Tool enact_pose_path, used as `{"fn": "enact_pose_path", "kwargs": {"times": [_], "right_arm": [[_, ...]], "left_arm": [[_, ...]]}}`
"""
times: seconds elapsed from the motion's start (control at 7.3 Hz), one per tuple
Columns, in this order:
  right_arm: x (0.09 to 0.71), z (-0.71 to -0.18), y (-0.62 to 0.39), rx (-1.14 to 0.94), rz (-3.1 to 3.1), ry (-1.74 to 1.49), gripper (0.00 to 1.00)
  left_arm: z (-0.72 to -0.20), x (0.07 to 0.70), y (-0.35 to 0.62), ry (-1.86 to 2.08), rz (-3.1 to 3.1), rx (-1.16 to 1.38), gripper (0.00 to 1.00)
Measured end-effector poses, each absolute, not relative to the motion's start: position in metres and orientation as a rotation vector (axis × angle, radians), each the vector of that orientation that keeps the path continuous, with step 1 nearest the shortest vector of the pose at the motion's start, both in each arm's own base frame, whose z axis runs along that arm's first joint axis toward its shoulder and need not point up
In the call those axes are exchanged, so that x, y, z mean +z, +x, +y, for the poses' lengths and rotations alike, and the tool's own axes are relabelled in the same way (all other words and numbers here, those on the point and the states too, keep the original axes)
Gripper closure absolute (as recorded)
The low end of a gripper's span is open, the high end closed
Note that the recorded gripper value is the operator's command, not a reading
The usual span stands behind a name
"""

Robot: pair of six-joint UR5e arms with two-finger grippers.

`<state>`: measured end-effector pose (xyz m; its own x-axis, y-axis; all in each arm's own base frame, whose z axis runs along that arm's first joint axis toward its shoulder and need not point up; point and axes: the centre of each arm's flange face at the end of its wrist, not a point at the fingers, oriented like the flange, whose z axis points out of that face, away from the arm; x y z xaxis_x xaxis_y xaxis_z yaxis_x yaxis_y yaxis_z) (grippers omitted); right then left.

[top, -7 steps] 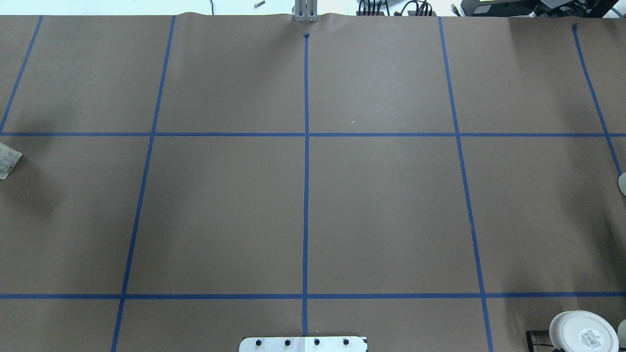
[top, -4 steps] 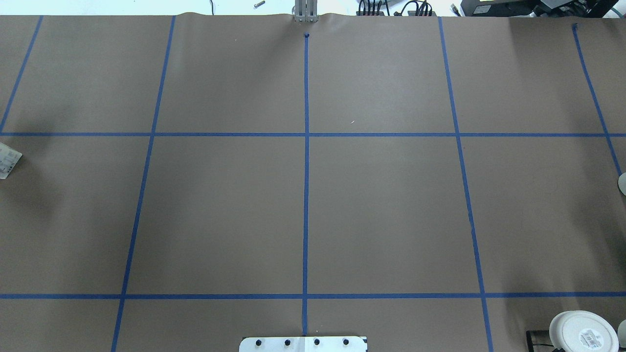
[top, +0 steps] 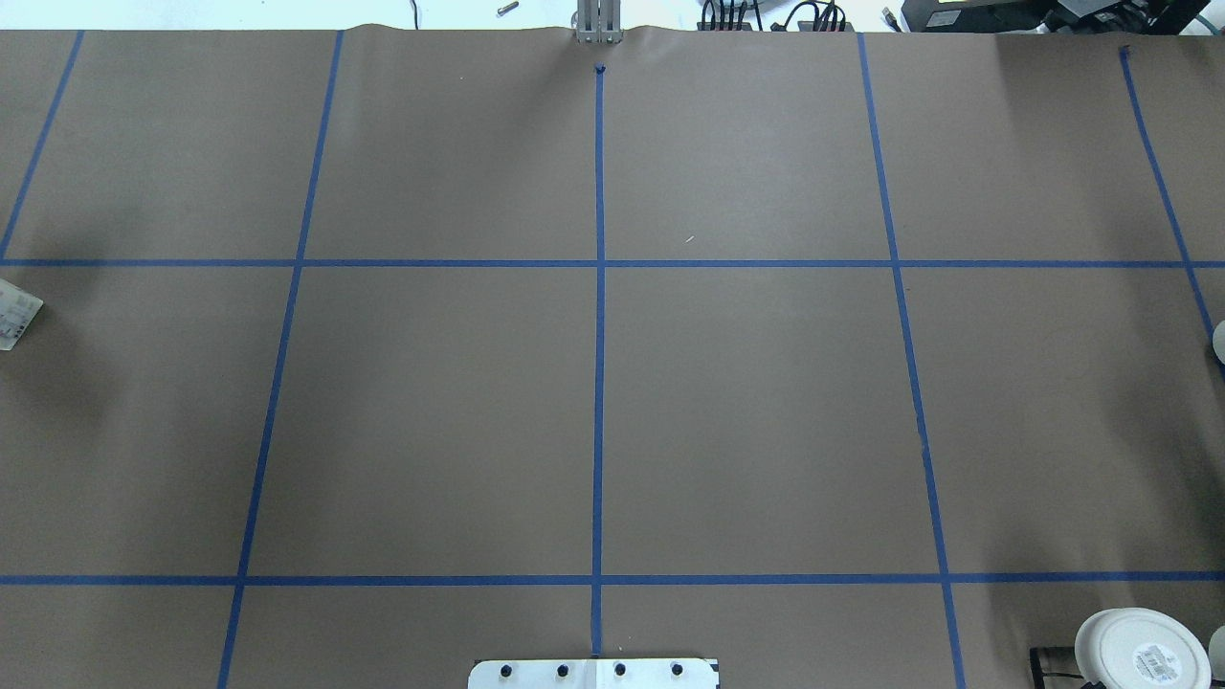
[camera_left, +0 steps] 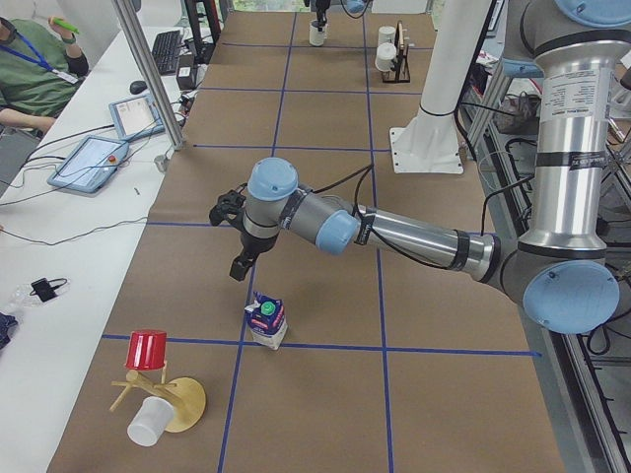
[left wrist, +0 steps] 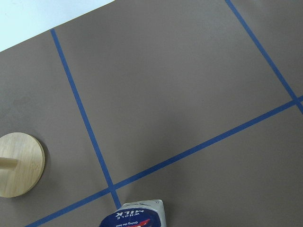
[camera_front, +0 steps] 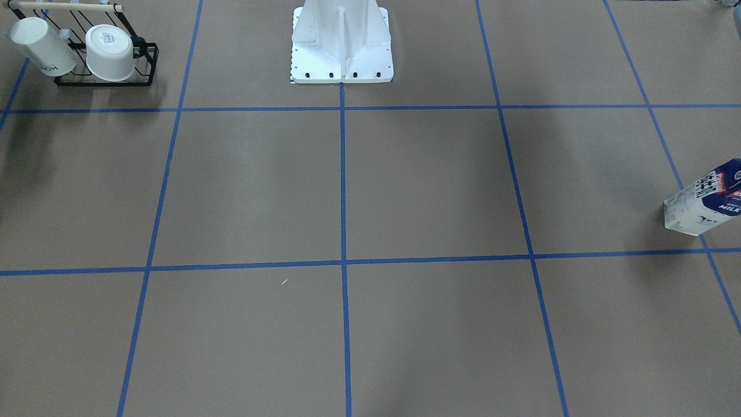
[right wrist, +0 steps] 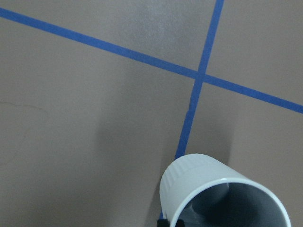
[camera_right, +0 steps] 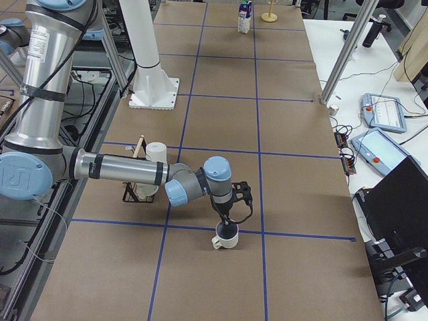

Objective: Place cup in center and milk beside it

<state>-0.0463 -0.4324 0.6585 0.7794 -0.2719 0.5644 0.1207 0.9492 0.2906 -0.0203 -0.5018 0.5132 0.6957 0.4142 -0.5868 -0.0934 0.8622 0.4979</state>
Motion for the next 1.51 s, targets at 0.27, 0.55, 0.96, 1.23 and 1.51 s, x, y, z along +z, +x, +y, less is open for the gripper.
{"fn": "enact_pose_path", "kwargs": {"times": [0.27, 0.55, 0.96, 1.23, 1.51], "right_arm": [[0.599, -0.480, -0.061, -0.248, -0.709, 0.346, 1.00], [0.505, -0.541, -0.090, -0.317, -0.808, 0.482, 1.00], [0.360, -0.569, -0.214, -0.285, -1.049, 0.432, 1.00], [0.285, -0.553, -0.322, -0.201, -1.072, 0.340, 1.00], [0.216, -0.513, -0.433, -0.138, -0.942, 0.267, 1.00]], "left_arm": [[-0.502, 0.514, -0.020, 0.456, 0.753, 0.293, 0.02], [-0.501, 0.515, -0.020, 0.454, 0.754, 0.292, 0.02], [-0.501, 0.517, -0.020, 0.449, 0.755, 0.290, 0.02], [-0.501, 0.519, -0.020, 0.446, 0.755, 0.289, 0.02], [-0.502, 0.520, -0.020, 0.440, 0.757, 0.278, 0.02]]}}
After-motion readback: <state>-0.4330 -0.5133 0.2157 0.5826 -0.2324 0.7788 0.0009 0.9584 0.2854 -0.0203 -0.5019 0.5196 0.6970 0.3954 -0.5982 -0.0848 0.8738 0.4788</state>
